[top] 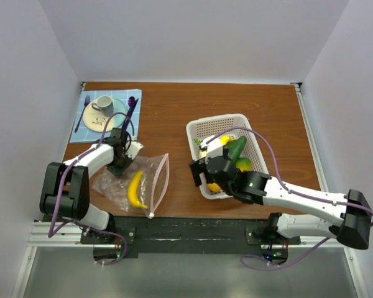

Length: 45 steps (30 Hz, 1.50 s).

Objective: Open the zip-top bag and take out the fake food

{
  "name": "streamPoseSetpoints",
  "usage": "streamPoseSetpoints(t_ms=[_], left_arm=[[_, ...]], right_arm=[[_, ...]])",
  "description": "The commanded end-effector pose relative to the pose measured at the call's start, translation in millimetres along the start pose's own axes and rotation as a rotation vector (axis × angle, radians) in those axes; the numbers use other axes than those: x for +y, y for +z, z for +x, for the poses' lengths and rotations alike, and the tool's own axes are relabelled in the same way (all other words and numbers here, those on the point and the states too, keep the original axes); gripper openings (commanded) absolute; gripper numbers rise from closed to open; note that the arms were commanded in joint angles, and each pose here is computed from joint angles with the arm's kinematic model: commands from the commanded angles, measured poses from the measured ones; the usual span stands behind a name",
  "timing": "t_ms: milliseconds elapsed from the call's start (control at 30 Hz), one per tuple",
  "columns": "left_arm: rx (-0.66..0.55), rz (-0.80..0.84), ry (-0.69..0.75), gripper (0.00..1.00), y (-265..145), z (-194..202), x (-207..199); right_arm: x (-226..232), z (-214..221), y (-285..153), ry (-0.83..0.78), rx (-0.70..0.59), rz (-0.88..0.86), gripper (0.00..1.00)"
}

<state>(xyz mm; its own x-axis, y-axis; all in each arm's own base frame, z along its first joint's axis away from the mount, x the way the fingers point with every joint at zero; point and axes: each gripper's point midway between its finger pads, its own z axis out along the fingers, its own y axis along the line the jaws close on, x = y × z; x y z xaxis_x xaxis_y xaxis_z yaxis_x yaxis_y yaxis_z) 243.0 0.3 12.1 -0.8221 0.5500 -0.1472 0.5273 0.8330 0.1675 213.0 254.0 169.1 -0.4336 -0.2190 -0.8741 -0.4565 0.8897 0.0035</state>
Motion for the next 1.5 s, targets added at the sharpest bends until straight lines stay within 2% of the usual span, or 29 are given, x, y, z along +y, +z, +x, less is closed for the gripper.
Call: streamPoseSetpoints(t_ms=[0,133,233,333,767,867,1100,1233,1300,1367,1433,1467], left_arm=[[-0.030,0.061,-0.020,0.00,-3,-8,-8],[-0.035,0.064,-0.021,0.00,-5,-10,-8],[-0.034,0.061,-0.018,0.00,-4,-8,-8],[-0.027,0.056,-0.015,0.00,-2,-5,-8],[-0.020,0.059,-0.019,0.00,0,-7,-8],[-0.019,0.059,-0.021,0.00,-1,-7,-8],[-0.032,0.069,-0.030,0.00,-9,-12,-8],[-0.040,0.129,-0.028,0.00,-23,-17,-15],[-0.071,0.124,-0.017,0.06,-39,-25,-11],[-0.071,0.141,0.000,0.16,-54,-24,-12],[-0.129,0.163,0.016,0.24,-75,-36,-12],[-0.135,0.174,0.033,0.25,-84,-37,-13]], right_arm=[[76,-20,-7,-0.057,-0.106,-0.230,0.97],[109,-5,7,-0.081,-0.099,-0.287,0.87],[117,5,25,-0.100,-0.087,-0.268,0.79],[119,11,38,-0.132,-0.085,-0.240,0.75],[156,19,68,-0.188,-0.101,-0.265,0.70],[166,27,75,-0.200,-0.079,-0.279,0.68],[188,51,86,-0.222,-0.028,-0.335,0.57],[194,67,93,-0.220,0.002,-0.356,0.56],[196,70,95,-0.216,0.005,-0.358,0.58],[195,76,97,-0.215,0.016,-0.353,0.58],[194,78,98,-0.211,0.017,-0.346,0.58],[193,78,99,-0.206,0.014,-0.341,0.58]])
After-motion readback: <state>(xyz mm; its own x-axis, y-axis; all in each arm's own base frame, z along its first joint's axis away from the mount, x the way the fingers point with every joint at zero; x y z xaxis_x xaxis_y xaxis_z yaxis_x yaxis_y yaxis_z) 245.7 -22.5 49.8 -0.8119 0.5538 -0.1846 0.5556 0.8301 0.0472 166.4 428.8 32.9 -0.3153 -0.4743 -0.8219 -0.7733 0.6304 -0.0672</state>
